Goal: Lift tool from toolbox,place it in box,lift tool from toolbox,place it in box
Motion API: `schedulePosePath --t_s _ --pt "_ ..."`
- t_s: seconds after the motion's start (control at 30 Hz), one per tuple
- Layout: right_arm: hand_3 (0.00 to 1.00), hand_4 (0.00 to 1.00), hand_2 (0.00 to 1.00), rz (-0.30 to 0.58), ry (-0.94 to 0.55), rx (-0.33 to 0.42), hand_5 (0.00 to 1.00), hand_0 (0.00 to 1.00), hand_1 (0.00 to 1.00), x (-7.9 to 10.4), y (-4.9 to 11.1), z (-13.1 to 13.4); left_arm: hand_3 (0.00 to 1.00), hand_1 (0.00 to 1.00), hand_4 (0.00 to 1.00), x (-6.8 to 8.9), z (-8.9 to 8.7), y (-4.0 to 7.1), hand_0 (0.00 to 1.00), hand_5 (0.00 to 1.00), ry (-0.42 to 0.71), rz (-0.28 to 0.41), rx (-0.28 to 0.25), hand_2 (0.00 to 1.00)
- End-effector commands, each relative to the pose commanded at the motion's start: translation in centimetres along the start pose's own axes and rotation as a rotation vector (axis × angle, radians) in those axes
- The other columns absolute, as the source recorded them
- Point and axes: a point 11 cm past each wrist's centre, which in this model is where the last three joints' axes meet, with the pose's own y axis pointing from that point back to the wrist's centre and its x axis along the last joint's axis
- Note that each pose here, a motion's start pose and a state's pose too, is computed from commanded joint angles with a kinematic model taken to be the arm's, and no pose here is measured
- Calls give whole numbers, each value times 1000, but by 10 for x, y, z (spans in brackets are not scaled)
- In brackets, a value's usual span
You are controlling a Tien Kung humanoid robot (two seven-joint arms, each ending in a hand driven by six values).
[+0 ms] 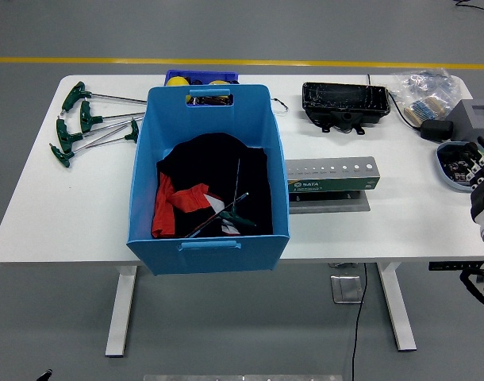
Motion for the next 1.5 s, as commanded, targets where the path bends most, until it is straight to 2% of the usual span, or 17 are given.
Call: schedulePosePath --t_s 0.13,0.27,0.6,0.73,0.77,0.93,0.97,1.17,1.5 --pt "853 998 829 4 30 -61 998 852 809 6 8 20 739 850 743 -1 1 0 787 630 -9 -3 -1 823" --pt "852 998 828 -6 48 -91 998 846 808 6 13 29 739 850 743 0 1 0 787 630 -19 -3 -3 823" --pt "843 998 821 -47 84 -120 998 844 806 -5 15 35 736 847 743 0 1 0 783 632 -37 -2 -2 820" --pt "843 998 821 -67 160 -121 998 844 806 -11 12 33 736 847 743 -1 2 0 783 632 -37 -4 -3 820" --pt "836 998 795 -71 183 -124 834 818 780 -13 11 33 735 844 742 -1 2 0 781 632 -36 -5 -3 816" --pt "836 998 795 -98 290 -110 834 818 780 -23 3 26 735 844 742 -3 2 0 781 632 -28 -9 -4 816" --pt "826 998 775 -101 309 -106 780 798 753 -24 2 24 737 842 742 -3 2 1 779 630 -26 -8 -4 814" --pt "820 998 772 -130 404 -82 774 799 753 -30 -6 16 739 843 742 -4 1 1 779 630 -20 -10 -4 814" --pt "815 998 770 -191 554 -31 740 794 737 -43 -13 11 738 842 743 -5 2 1 777 634 -19 -13 -6 814"
